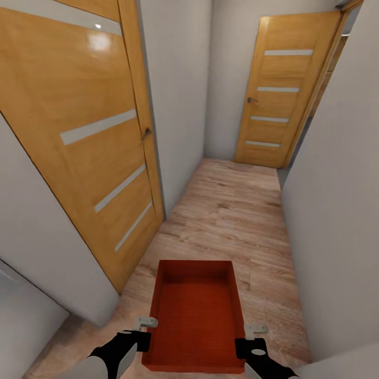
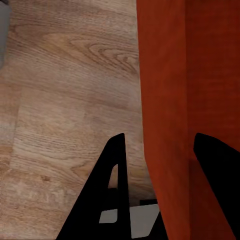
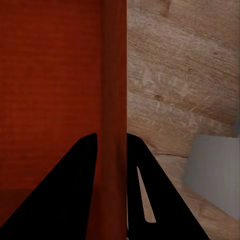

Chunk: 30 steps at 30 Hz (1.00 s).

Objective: Move the two storage containers from the living room to the garage. In the garage, place one container on the floor and stack the other container on top of it (either order is fine).

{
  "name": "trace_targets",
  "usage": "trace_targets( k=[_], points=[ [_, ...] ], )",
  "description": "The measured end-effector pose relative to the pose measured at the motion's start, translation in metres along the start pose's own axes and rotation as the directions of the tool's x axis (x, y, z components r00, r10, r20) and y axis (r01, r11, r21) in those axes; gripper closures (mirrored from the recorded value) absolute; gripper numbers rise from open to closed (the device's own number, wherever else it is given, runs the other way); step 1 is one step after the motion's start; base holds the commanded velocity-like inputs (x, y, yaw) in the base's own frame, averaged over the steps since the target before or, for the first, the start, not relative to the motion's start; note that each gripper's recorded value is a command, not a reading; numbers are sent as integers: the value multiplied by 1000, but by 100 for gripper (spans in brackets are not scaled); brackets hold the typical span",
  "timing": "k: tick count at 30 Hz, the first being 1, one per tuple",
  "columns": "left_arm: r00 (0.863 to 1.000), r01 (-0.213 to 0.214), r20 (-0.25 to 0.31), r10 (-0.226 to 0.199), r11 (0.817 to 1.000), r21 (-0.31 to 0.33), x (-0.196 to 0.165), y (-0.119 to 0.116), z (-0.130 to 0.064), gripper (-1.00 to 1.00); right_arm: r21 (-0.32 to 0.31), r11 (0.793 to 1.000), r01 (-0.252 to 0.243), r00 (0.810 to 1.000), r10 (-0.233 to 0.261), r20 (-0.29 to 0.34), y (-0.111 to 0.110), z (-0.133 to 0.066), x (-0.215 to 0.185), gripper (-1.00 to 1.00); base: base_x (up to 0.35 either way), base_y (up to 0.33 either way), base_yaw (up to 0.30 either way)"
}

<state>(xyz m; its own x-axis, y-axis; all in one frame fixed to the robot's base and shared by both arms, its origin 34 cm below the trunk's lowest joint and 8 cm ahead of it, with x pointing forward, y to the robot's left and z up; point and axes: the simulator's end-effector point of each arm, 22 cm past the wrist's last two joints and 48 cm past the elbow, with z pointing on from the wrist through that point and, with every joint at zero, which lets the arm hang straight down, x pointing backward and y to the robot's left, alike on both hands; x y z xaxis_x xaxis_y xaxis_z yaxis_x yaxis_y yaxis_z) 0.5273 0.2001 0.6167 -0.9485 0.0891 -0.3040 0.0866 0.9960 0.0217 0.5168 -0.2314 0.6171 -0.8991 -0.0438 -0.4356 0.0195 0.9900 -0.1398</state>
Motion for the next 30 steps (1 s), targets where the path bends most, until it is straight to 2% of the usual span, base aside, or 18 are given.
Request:
trace_targets(
  k=[18, 30],
  points=[
    [1000, 0, 0, 0, 1000, 0, 0, 0, 0, 100, 0, 1000, 0, 1000, 0, 0, 0, 0, 0, 100, 324, 0, -234],
    [1000, 0, 0, 0, 1000, 0, 0, 0, 0, 100, 0, 1000, 0, 1000, 0, 0, 0, 0, 0, 100, 325, 0, -16]
  ],
)
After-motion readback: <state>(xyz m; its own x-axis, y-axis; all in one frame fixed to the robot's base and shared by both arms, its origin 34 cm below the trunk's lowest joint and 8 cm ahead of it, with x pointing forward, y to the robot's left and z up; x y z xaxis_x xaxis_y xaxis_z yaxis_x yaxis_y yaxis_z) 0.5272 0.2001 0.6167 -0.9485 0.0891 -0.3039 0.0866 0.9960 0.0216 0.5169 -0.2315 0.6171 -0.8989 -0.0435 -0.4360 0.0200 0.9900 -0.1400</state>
